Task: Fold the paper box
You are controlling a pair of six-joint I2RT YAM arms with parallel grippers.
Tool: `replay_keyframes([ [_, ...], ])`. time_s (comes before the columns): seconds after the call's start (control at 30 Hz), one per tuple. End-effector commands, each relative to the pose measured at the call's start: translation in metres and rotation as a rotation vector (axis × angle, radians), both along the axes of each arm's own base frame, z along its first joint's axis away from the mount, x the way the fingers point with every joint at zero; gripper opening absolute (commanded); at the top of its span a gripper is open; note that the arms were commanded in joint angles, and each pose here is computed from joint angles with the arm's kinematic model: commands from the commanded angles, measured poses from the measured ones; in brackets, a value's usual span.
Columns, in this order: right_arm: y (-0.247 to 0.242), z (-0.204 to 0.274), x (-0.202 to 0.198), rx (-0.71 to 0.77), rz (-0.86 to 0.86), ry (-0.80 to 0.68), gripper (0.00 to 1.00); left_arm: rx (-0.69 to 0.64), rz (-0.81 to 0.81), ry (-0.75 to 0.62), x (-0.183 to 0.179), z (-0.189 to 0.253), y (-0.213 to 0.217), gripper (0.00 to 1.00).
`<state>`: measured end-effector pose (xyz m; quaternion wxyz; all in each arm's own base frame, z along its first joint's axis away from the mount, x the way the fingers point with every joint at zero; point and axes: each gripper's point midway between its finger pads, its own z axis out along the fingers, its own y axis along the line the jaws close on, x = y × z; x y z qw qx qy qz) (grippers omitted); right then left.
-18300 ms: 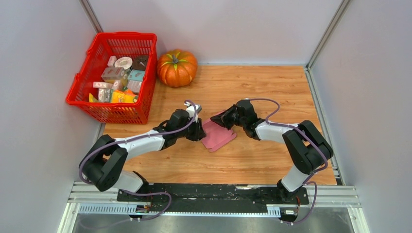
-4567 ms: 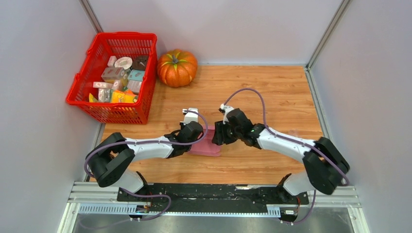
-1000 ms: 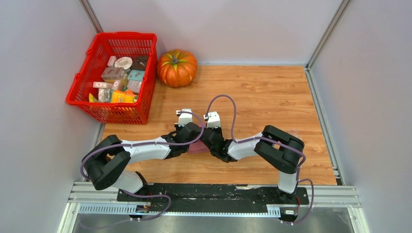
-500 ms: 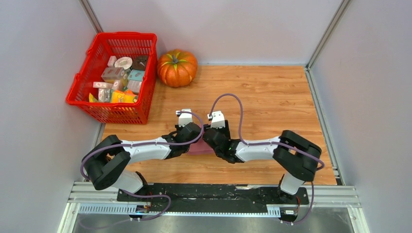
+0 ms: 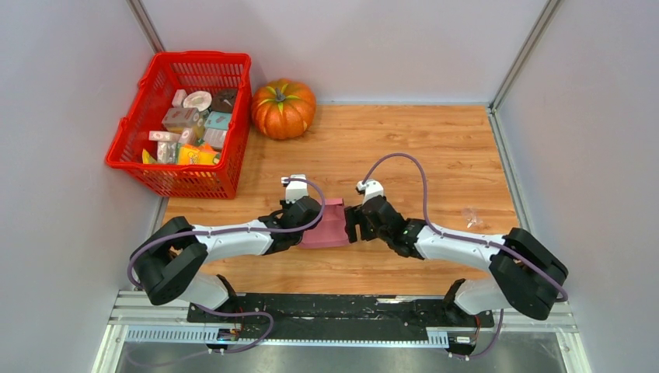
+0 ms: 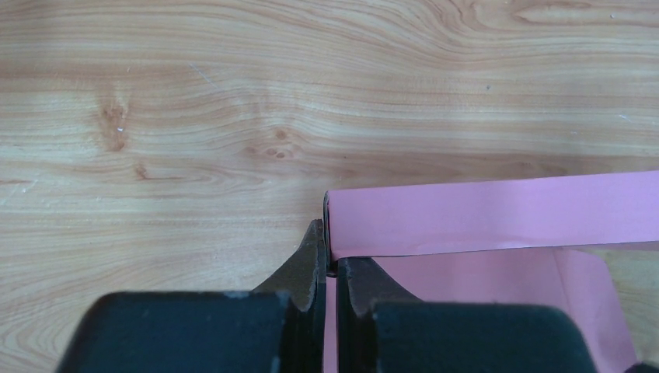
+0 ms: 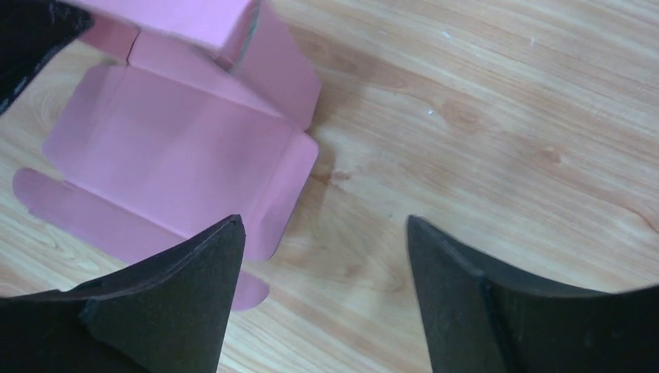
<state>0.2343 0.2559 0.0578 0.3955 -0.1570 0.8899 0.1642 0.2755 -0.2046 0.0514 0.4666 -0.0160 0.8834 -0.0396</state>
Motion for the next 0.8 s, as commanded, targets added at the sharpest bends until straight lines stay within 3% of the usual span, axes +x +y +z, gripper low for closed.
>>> replay_keyframes([
  [0.0, 0.01, 0.011, 0.007, 0.212, 0.002, 0.123, 0.79, -0.007, -0.042, 0.028, -0.006, 0.008, -0.006, 0.0],
  [0.13, 0.021, -0.005, -0.018, 0.293, -0.012, 0.373, 0.78, -0.001, -0.038, 0.049, -0.007, 0.014, -0.007, 0.0],
  [0.27, 0.038, -0.007, -0.028, 0.406, -0.046, 0.51, 0.75, -0.036, -0.027, 0.063, -0.009, 0.016, -0.01, 0.0],
  [0.33, 0.052, -0.005, -0.035, 0.511, -0.048, 0.591, 0.67, -0.049, -0.027, 0.08, -0.011, 0.015, -0.012, 0.0],
  [0.4, 0.057, -0.01, -0.041, 0.543, -0.051, 0.646, 0.53, -0.062, -0.031, 0.088, -0.012, 0.017, -0.015, 0.0],
  [0.47, 0.059, -0.01, -0.039, 0.564, -0.077, 0.673, 0.47, -0.069, -0.043, 0.099, -0.014, 0.017, -0.017, 0.03],
  [0.5, 0.061, -0.011, -0.041, 0.571, -0.072, 0.697, 0.42, -0.076, -0.051, 0.102, -0.014, 0.019, -0.018, 0.07],
  [0.6, 0.058, -0.011, -0.038, 0.59, -0.102, 0.737, 0.25, -0.114, -0.108, 0.092, -0.023, 0.026, -0.02, 0.32],
  [0.63, 0.052, -0.014, -0.038, 0.576, -0.131, 0.753, 0.23, -0.116, -0.131, 0.102, -0.03, 0.021, -0.017, 0.42],
  [0.7, 0.045, -0.014, -0.037, 0.574, -0.159, 0.771, 0.18, -0.137, -0.172, 0.065, -0.036, 0.036, -0.012, 0.5],
  [0.73, 0.041, -0.015, -0.036, 0.575, -0.178, 0.786, 0.18, -0.132, -0.215, 0.084, -0.046, 0.031, -0.009, 0.62],
  [0.77, 0.039, -0.014, -0.037, 0.582, -0.184, 0.803, 0.17, -0.12, -0.256, 0.078, -0.05, 0.036, -0.008, 0.65],
])
